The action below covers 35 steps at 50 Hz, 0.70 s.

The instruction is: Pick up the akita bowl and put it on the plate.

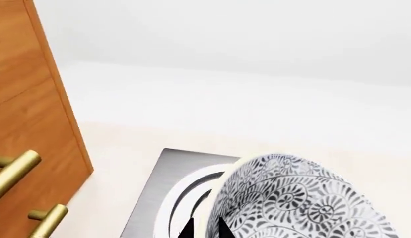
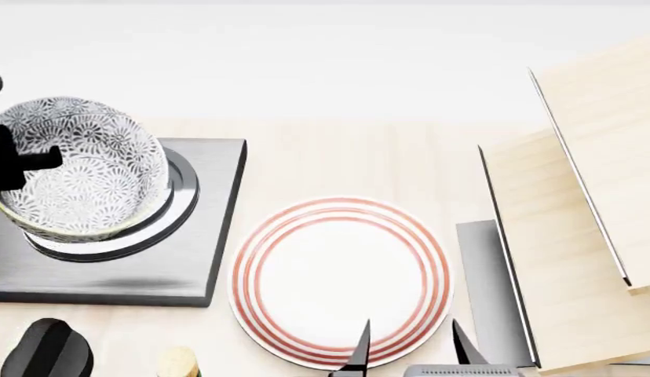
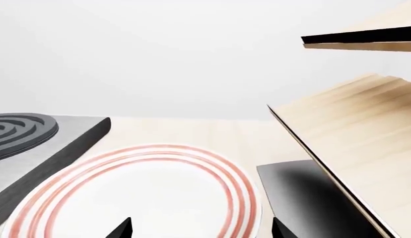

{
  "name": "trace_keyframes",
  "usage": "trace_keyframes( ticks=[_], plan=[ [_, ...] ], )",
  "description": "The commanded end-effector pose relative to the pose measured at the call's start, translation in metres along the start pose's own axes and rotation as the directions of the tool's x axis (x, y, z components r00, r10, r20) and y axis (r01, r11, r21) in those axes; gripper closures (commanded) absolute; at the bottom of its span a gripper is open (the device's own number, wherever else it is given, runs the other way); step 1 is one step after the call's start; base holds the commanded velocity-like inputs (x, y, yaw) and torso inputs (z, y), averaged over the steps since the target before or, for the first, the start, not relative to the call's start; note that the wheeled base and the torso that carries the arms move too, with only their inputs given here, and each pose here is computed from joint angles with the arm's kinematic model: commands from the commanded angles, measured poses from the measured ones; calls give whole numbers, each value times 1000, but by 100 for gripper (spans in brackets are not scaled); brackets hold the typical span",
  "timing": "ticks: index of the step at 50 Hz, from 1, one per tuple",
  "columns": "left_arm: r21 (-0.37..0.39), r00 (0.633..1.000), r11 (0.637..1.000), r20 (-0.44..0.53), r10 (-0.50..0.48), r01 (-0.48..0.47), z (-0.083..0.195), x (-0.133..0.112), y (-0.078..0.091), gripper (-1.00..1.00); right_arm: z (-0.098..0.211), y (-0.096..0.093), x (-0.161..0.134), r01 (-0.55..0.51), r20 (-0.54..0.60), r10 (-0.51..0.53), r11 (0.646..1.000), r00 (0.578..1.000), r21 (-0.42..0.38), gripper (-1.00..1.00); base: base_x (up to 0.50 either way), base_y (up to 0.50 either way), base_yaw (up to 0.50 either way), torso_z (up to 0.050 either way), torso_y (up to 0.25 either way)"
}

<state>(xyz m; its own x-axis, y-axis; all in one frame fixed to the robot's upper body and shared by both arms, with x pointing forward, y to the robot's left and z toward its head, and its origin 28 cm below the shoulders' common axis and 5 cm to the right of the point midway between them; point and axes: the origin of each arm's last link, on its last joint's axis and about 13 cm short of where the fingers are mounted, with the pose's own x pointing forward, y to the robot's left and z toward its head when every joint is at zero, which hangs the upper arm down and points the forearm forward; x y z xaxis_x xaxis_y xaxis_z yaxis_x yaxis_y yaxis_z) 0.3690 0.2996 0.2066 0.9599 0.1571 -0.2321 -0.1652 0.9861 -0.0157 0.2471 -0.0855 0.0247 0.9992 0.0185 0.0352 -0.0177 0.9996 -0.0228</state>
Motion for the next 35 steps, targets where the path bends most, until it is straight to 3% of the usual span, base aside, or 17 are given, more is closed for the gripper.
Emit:
trace_keyframes(
  ticks=[1, 5, 10, 20, 27, 32, 35],
  plan=[
    [-5, 999, 999, -12, -36, 35, 10, 16, -20, 100, -1, -1, 0, 1, -3, -1, 1000, 1000, 0, -100, 0, 0, 0, 0, 0],
    [0, 999, 999, -19, -37, 37, 10, 23, -27, 100, -1, -1, 0, 3, -2, -3, 1000, 1000, 1, -100, 0, 0, 0, 0, 0],
    [-99, 985, 986, -93, -145, 136, 14, 30, -35, 100, -2, -1, 1, 5, -5, -5, 1000, 1000, 1, -100, 0, 0, 0, 0, 0],
    [-140, 967, 970, -136, -216, 197, 19, 37, -53, 100, -2, -2, 1, 7, -4, -7, 1000, 1000, 4, -100, 0, 0, 0, 0, 1],
    [-205, 937, 943, -176, -300, 263, 19, 39, -65, 100, -1, -3, 1, 9, -4, -9, 1000, 1000, 8, -100, 0, 0, 0, 0, 0],
    [-288, 902, 903, -202, -383, 319, 16, 37, -68, 100, -3, -3, 1, 7, -8, -7, 1000, 1000, 8, -100, 0, 0, 0, 0, 0],
    [-295, 895, 896, -201, -398, 332, 16, 36, -71, 100, -3, -2, 1, 6, -9, -5, 1000, 1000, 6, -100, 0, 0, 0, 0, 0]
  ],
)
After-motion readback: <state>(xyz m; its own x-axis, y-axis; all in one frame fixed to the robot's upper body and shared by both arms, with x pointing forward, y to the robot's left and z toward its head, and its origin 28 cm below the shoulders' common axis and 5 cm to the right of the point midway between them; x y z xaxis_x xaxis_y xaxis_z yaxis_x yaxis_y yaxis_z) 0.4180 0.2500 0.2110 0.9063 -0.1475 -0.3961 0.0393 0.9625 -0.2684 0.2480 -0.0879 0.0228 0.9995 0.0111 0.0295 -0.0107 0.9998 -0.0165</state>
